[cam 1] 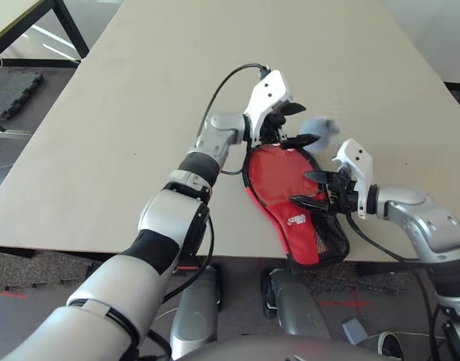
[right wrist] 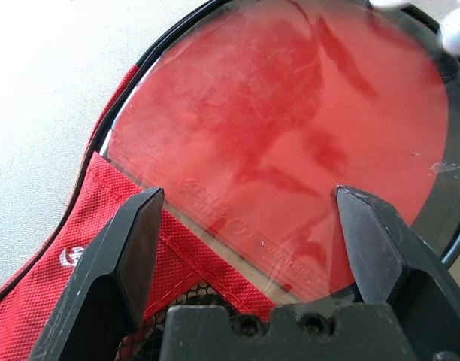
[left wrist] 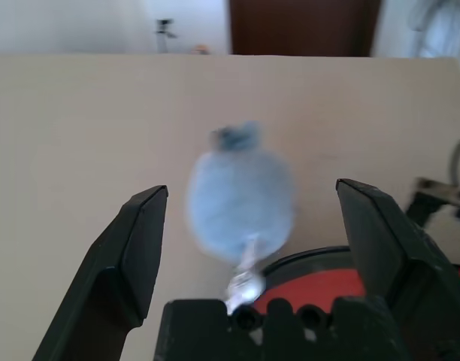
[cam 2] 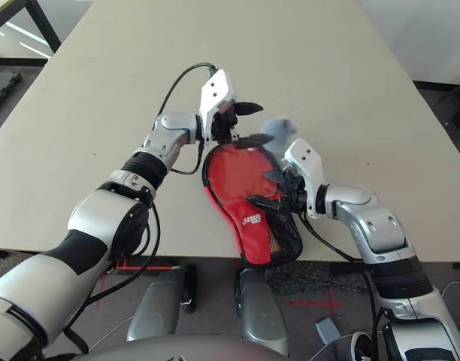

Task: Store the ping-pong paddle in its case and zip it.

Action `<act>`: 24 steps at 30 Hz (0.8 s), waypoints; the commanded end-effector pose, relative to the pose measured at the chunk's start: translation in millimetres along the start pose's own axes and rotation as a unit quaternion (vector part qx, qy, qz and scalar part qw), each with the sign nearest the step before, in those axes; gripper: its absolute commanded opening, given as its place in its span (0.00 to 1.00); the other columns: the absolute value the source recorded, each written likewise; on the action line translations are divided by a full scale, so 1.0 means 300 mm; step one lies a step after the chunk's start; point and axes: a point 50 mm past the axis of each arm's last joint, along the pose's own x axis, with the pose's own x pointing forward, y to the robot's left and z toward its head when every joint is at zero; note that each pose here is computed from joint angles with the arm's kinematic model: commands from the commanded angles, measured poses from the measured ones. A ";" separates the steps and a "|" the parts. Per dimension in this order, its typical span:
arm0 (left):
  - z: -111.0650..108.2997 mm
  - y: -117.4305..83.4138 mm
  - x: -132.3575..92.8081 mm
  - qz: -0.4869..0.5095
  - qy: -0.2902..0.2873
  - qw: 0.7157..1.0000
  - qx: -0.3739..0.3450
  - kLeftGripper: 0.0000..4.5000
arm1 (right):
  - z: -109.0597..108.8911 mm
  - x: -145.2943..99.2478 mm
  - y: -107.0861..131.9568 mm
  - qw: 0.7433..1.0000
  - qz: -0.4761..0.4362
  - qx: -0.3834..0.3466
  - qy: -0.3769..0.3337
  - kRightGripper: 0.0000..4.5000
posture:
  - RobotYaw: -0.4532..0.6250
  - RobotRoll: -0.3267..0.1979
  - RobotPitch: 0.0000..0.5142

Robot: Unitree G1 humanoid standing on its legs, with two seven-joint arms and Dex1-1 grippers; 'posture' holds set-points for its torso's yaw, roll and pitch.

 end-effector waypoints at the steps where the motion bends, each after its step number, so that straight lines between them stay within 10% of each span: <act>1: -0.003 0.026 -0.049 0.002 0.019 1.000 0.000 1.00 | -0.170 0.045 0.024 0.991 0.019 0.079 0.102 1.00 | 0.53 0.62 0.35; 13: -0.157 -0.072 -0.251 -0.124 0.165 0.978 -0.014 1.00 | -0.171 0.045 0.014 0.992 0.019 0.075 0.102 1.00 | 0.54 0.62 0.32; 24: -0.206 -0.132 -0.193 -0.120 0.184 0.975 -0.022 1.00 | -0.168 0.039 0.004 0.992 0.015 0.070 0.101 1.00 | 0.53 0.62 0.33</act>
